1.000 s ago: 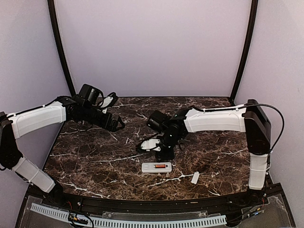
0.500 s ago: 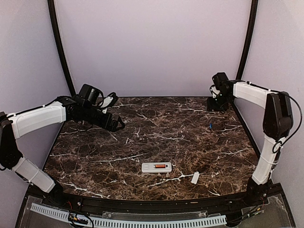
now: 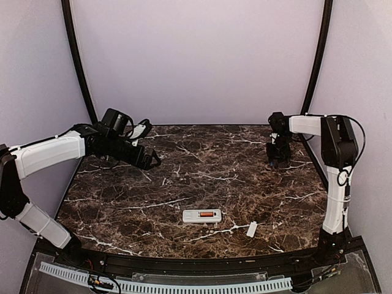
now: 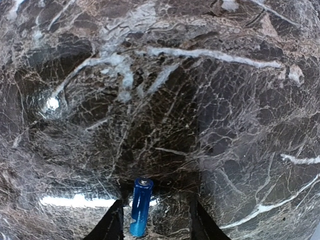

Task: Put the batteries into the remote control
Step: Pick up the battery at the center of the board.

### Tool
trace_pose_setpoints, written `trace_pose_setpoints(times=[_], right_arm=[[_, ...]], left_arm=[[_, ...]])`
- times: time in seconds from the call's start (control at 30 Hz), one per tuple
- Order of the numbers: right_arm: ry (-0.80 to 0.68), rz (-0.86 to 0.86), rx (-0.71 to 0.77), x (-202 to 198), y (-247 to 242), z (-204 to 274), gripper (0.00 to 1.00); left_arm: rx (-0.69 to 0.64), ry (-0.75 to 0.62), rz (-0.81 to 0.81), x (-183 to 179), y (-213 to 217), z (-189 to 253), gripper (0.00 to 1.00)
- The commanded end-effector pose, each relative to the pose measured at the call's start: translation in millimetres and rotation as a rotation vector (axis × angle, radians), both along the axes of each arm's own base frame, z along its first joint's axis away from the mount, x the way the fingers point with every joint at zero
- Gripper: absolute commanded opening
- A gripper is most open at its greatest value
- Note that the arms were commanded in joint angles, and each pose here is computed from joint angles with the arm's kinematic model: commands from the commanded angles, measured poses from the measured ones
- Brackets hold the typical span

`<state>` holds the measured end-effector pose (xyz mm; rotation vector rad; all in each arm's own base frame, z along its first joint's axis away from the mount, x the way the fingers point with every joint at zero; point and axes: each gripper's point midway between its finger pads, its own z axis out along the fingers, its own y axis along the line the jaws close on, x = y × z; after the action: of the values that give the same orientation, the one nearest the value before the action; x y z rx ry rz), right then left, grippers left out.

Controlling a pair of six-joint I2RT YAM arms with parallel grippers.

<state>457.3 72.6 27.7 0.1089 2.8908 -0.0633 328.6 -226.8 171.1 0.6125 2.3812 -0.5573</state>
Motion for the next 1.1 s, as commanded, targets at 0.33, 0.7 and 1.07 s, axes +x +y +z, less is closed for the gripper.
trace_pose_setpoints(times=[0.33, 0.7, 1.07], right_arm=[[0.052, 0.018, 0.036, -6.4, 6.9, -18.3, 0.06], [0.001, 0.058, 0.106, -15.0, 18.1, 6.3, 0.0], [-0.19, 0.173, 0.181, -42.0, 71.5, 87.1, 0.0]], left_arm=[[0.01, -0.011, 0.001, -2.5, 5.8, 5.1, 0.99], [0.009, -0.023, 0.006, -2.0, 6.8, 8.3, 0.99], [-0.025, -0.102, 0.031, -1.2, 10.7, 28.9, 0.98]])
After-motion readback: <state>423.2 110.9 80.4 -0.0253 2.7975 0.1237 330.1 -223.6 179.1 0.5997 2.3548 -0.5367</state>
